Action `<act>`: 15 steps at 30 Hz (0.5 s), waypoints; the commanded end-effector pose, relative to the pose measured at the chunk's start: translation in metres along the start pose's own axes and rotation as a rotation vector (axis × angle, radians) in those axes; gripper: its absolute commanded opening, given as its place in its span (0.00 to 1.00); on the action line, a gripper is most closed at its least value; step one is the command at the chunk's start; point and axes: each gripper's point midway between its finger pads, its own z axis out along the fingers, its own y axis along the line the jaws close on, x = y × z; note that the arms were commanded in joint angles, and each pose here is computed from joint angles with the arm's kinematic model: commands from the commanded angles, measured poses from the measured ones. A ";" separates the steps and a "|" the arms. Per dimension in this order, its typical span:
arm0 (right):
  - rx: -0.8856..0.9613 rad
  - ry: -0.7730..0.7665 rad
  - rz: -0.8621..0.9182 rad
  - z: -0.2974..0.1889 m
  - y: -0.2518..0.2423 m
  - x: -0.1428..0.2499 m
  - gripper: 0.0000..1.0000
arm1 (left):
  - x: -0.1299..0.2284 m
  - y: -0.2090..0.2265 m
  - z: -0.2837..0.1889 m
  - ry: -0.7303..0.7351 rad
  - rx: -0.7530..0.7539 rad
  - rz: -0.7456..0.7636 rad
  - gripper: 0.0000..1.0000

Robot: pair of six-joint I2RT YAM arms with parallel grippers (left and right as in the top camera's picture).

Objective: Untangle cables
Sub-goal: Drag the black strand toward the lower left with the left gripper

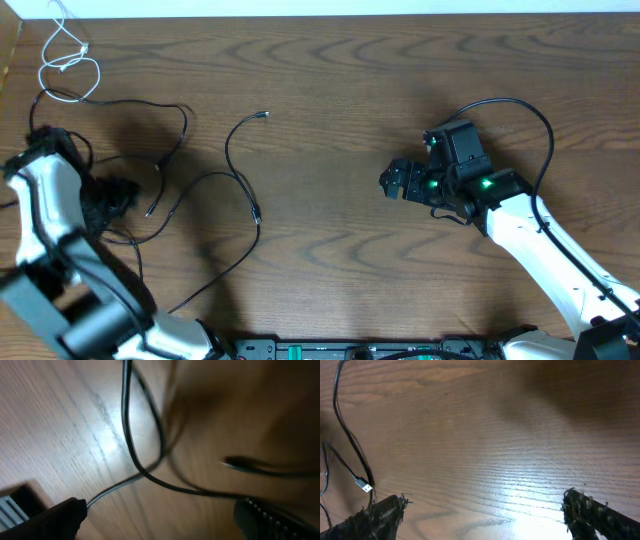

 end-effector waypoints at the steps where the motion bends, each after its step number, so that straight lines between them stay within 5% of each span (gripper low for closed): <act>1: -0.004 -0.017 -0.005 -0.002 0.003 -0.004 0.99 | -0.001 -0.031 -0.058 -0.099 0.257 0.101 1.00; 5: -0.013 -0.029 -0.008 -0.002 0.006 -0.007 0.99 | 0.018 -0.071 -0.110 -0.163 0.533 0.250 1.00; 9: -0.014 -0.031 -0.009 -0.002 0.006 -0.008 0.99 | 0.041 -0.099 -0.130 -0.197 0.604 0.359 0.98; 12: -0.013 -0.028 -0.008 -0.002 0.006 -0.007 0.99 | 0.061 -0.130 -0.127 -0.201 0.637 0.463 0.75; 15: -0.023 -0.019 -0.007 -0.002 0.007 -0.005 0.99 | 0.075 -0.159 -0.118 -0.218 0.652 0.546 0.63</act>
